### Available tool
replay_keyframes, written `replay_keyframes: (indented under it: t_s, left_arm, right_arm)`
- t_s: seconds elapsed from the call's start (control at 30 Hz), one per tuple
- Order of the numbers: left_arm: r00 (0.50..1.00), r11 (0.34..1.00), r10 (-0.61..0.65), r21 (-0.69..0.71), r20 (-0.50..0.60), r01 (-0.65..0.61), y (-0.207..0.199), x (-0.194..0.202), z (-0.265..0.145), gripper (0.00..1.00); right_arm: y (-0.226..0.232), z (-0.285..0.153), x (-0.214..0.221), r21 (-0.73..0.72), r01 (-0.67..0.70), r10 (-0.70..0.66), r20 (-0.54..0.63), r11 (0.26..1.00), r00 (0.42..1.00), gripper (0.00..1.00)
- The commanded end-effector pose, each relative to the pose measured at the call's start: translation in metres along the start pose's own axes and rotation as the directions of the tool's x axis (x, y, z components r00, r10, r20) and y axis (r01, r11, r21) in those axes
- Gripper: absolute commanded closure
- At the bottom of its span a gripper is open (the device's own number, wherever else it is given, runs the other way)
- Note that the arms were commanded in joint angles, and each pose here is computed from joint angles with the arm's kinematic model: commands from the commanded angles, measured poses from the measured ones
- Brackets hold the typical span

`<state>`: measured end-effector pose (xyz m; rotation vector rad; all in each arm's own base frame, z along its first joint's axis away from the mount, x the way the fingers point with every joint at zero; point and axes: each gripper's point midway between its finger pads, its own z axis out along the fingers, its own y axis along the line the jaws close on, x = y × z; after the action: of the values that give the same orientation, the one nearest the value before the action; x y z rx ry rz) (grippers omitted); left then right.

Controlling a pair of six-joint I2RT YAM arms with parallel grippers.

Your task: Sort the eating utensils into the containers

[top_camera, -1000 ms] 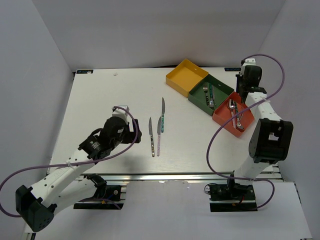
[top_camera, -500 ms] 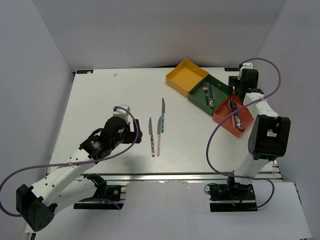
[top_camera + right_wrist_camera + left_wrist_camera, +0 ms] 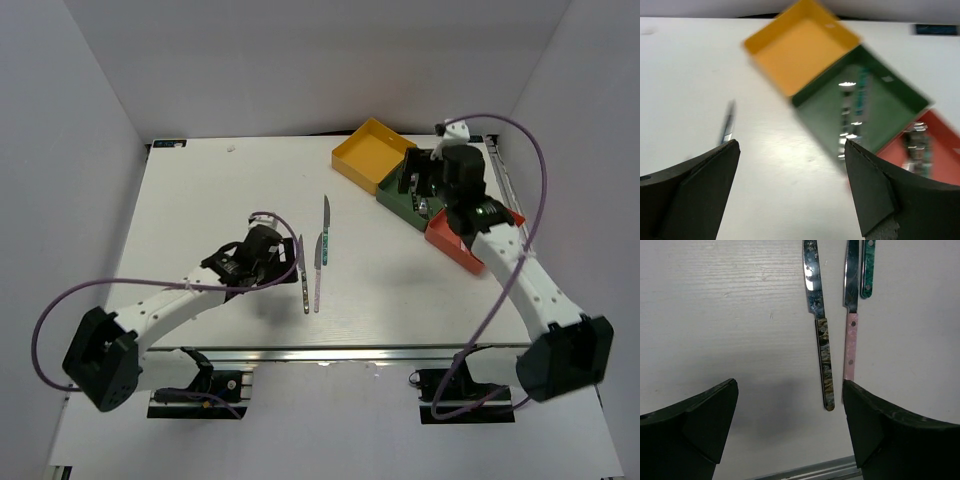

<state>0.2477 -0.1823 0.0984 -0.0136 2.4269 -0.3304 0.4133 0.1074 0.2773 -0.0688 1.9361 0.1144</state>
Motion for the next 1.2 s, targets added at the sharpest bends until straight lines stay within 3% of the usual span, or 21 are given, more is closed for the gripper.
replay_keyframes:
  t_s: [0.0, 0.07, 0.1, 0.3, 0.47, 0.5, 0.63, 0.77, 0.97, 1.07, 1.17]
  left_arm:
    - [0.998, 0.997, -0.062, 0.057, 0.027, 0.061, -0.028, -0.019, 0.006, 0.08]
    - [0.998, 0.998, -0.057, 0.037, 0.003, 0.056, -0.032, -0.016, 0.020, 0.13]
    - [0.999, 0.998, -0.050, 0.038, -0.005, 0.051, -0.037, -0.014, 0.024, 0.21]
    - [0.997, 0.997, 0.002, -0.071, -0.082, -0.008, -0.041, 0.018, 0.064, 0.27]
    - [0.994, 0.996, 0.011, -0.092, -0.110, -0.021, -0.047, 0.032, 0.083, 0.38]
    - [0.993, 0.995, 0.014, -0.100, -0.119, -0.026, -0.048, 0.036, 0.086, 0.45]
    - [0.987, 0.982, 0.034, -0.177, -0.156, -0.062, -0.042, 0.054, 0.098, 0.58]
    - [0.985, 0.980, 0.012, -0.196, -0.170, -0.046, -0.035, 0.064, 0.097, 0.73]
    - [0.985, 0.981, 0.006, -0.192, -0.174, -0.040, -0.023, 0.073, 0.083, 1.00]
    - [0.992, 0.987, 0.036, -0.149, -0.125, -0.054, -0.031, 0.059, 0.066, 1.00]
    - [0.999, 0.999, 0.036, -0.027, -0.006, -0.036, -0.055, 0.030, 0.039, 1.00]
  right_arm:
    - [0.041, -0.020, 0.039, -0.274, -0.200, 0.185, -0.082, 0.941, 0.979, 0.11]
    - [0.054, -0.034, 0.066, -0.298, -0.255, 0.218, -0.152, 0.920, 0.964, 0.13]
    - [0.055, -0.038, 0.075, -0.279, -0.259, 0.217, -0.173, 0.925, 0.961, 0.14]
    - [0.057, -0.073, 0.128, -0.255, -0.252, 0.190, -0.246, 0.933, 0.951, 0.20]
    - [0.054, -0.084, 0.142, -0.265, -0.227, 0.156, -0.264, 0.937, 0.952, 0.21]
    - [0.055, -0.086, 0.144, -0.270, -0.224, 0.151, -0.267, 0.936, 0.952, 0.21]
    - [0.056, -0.093, 0.141, -0.294, -0.216, 0.140, -0.259, 0.931, 0.956, 0.22]
    - [0.066, -0.101, 0.139, -0.356, -0.232, 0.146, -0.254, 0.905, 0.956, 0.22]
    - [0.094, -0.108, 0.147, -0.483, -0.321, 0.192, -0.297, 0.815, 0.935, 0.11]
    - [0.118, -0.113, 0.151, -0.556, -0.420, 0.262, -0.343, 0.717, 0.902, 0.11]
    - [0.138, -0.107, 0.164, -0.520, -0.507, 0.325, -0.405, 0.687, 0.855, 0.11]
